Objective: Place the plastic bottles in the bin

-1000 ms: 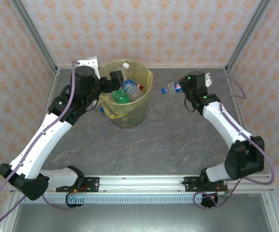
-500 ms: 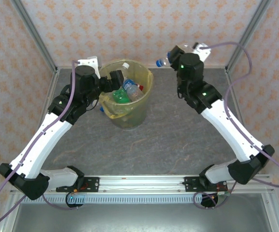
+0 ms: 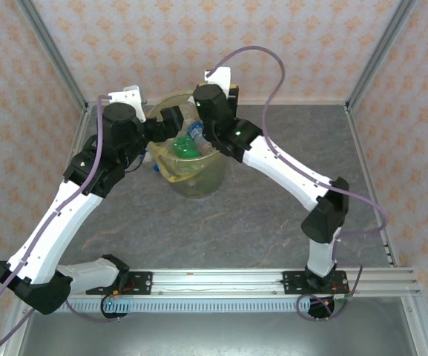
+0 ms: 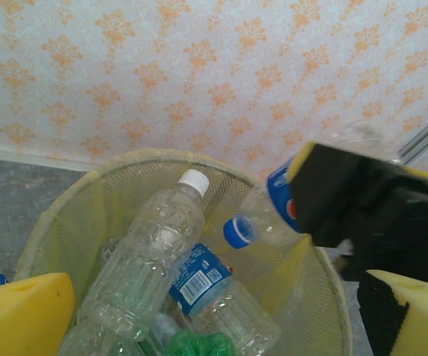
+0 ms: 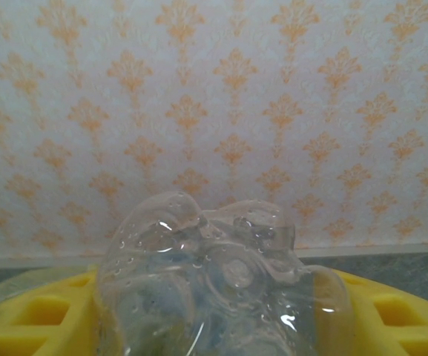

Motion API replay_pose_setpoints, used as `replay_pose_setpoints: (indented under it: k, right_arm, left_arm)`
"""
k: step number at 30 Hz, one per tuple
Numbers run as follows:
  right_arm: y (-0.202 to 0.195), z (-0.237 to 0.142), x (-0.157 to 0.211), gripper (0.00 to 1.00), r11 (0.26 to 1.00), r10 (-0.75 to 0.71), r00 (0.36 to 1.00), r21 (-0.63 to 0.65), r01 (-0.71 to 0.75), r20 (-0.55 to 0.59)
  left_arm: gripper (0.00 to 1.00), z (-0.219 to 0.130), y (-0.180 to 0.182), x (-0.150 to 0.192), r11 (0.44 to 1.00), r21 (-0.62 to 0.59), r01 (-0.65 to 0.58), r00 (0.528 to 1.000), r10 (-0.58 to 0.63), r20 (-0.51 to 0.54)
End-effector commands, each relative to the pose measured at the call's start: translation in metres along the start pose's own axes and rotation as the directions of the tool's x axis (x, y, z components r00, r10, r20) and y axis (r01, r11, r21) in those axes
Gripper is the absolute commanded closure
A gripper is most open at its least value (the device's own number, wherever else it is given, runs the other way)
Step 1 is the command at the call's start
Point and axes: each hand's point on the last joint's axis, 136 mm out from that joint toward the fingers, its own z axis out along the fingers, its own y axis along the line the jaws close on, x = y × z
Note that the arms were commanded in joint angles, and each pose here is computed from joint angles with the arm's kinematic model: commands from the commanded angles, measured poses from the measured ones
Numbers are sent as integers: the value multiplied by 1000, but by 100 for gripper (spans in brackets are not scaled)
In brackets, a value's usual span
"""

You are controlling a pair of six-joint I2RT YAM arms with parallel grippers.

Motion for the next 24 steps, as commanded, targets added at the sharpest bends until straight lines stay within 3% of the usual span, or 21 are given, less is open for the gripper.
replay_pose_setpoints:
  k: [1,14,20,24]
  right_arm:
    - [-7,1,-9,39,996,-54,999,67,53,8]
    - [18,27,30,38,976,-206,977,60,209,-57]
    - [32,33,57,37,973,-230,967,-7,231,-113]
    - [38,33,68,30,971,-239,961,-36,236,-139]
  left_arm:
    - [1,-7,9,-1,999,-36,-20,1000,20,9]
    - [1,-1,6,0,999,-28,-26,1000,26,2]
    - [1,-1,6,0,999,-29,-32,999,32,-4]
    - [1,1,5,1,999,-29,-36,999,36,-12]
